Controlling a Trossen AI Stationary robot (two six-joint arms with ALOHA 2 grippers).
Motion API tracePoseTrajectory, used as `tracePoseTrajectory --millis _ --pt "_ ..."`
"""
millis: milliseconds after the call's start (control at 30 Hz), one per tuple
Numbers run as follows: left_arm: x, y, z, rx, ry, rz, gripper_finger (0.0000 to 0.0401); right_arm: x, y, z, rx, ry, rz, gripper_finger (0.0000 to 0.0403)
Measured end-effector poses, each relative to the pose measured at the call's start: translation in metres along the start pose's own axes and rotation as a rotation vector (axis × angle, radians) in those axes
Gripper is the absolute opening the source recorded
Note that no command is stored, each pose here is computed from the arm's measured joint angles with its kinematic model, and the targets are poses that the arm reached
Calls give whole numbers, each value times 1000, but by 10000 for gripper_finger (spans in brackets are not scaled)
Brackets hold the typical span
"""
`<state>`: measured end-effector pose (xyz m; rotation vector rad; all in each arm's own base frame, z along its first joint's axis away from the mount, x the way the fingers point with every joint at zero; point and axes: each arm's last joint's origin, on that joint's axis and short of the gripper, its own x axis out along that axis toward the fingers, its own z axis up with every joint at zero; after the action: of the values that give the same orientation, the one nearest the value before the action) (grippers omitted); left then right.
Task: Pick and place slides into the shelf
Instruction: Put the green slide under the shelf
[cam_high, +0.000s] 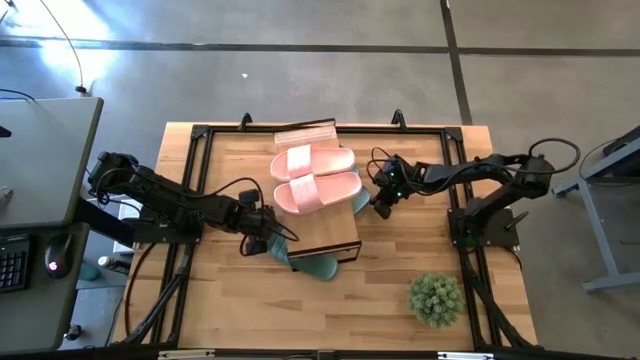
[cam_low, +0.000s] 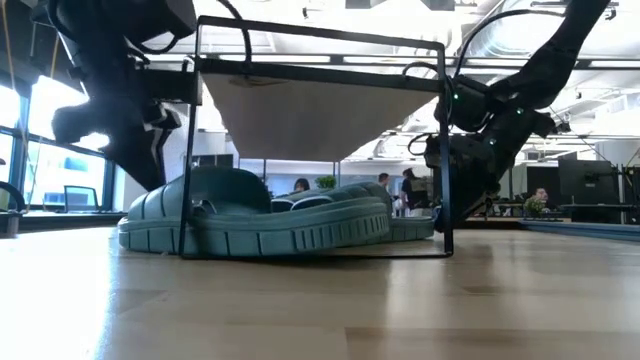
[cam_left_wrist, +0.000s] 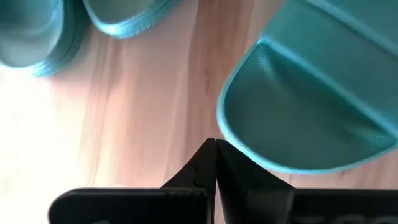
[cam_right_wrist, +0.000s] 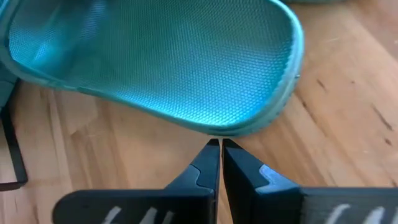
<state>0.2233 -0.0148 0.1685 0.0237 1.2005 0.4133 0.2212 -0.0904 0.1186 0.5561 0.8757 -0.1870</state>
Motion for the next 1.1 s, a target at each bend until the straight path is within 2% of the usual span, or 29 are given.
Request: tracePoseTrajectory --millis 133,267,433,567,800,1100 --pt "0 2 -6 -24 52 35 0 -3 0 1 2 -12 -24 11" --pt "-1 4 -10 -33 92 51 0 -18 -3 6 0 -71 -76 11" --pt "3 3 -11 -45 65 50 0 -40 -11 14 2 -167 -160 11" --pt "10 2 -15 -62 44 33 0 -42 -22 19 24 -219 -182 11" --pt "19 4 -31 -160 74 90 0 -24 -40 20 67 -206 -123 2" --pt "21 5 -34 -205 65 107 0 -6 -30 15 53 -151 -62 0"
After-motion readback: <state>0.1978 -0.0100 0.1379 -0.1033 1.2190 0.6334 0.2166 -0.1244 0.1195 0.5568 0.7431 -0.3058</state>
